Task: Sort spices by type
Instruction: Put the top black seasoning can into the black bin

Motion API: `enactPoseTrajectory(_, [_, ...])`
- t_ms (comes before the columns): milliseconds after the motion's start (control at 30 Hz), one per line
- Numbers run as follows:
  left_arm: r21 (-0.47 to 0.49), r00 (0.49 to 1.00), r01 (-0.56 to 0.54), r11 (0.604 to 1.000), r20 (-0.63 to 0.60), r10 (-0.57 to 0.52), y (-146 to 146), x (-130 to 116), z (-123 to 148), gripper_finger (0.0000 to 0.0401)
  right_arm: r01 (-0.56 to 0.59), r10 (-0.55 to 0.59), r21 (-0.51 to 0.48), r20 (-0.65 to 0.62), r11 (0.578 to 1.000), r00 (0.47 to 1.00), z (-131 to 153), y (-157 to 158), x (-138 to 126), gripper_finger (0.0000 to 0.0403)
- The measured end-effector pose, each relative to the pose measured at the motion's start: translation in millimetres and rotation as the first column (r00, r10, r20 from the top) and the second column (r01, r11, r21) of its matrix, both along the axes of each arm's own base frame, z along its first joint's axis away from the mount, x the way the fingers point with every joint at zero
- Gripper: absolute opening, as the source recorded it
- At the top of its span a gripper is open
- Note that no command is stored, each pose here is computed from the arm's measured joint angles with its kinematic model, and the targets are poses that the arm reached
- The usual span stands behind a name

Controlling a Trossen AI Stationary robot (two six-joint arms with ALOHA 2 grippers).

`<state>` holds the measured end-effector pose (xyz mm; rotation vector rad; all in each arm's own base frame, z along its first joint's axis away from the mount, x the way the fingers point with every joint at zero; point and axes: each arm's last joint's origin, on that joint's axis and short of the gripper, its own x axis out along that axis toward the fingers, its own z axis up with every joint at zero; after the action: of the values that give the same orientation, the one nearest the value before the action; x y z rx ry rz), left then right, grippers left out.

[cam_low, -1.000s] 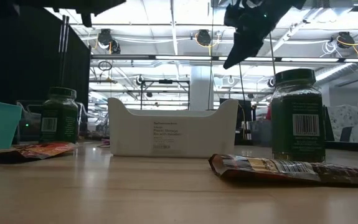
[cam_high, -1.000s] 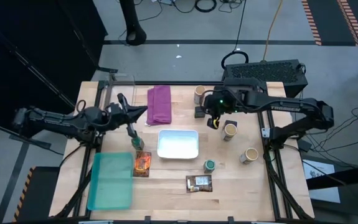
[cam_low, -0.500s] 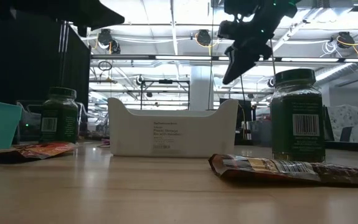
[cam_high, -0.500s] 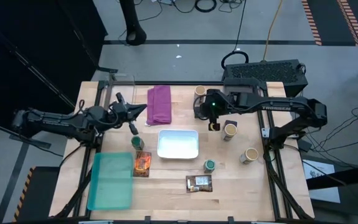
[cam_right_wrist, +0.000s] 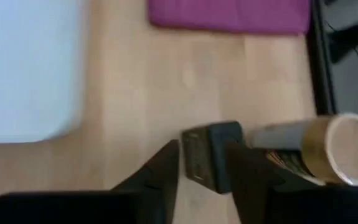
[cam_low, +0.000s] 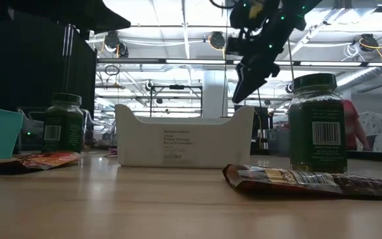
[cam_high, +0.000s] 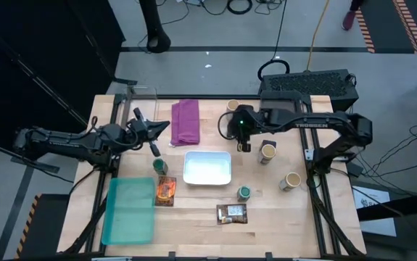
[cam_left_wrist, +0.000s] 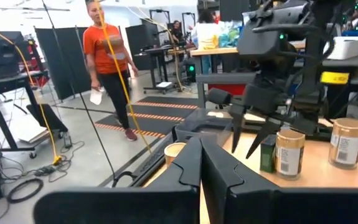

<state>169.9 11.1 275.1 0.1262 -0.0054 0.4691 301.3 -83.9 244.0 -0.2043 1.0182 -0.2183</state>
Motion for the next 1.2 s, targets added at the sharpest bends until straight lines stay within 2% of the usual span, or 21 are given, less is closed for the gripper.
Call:
enactPoseTrajectory(100, [0.001,1.000,0.000,1.000,-0.022,0.000,0,0,-2,0.0006,0.072,-0.072,-0.009,-0.005,0.997,0.997,-1,-10,-3,0.0165])
enactPoseTrajectory(233, [0.000,1.000,0.000,1.000,-0.021,0.000,0,0,-2,0.0006,0.095,-0.096,0.039,0.010,0.995,0.995,-1,-22,-7,0.0216])
enactPoseTrajectory(400, [0.000,1.000,0.000,1.000,-0.022,0.000,0,0,-2,0.0006,0.105,-0.105,0.042,0.007,0.994,0.994,-1,-31,-11,0.0253])
enactPoseTrajectory(967, [0.032,1.000,-0.001,0.999,-0.008,0.001,0,0,1,0.0006,0.137,-0.138,0.054,0.016,0.989,0.990,-1,-35,-12,0.0263])
enactPoseTrajectory(1200, [0.077,1.000,-0.006,0.997,0.026,0.004,0,0,6,0.0006,0.158,-0.160,0.065,0.034,0.985,0.987,0,-35,-11,0.0263])
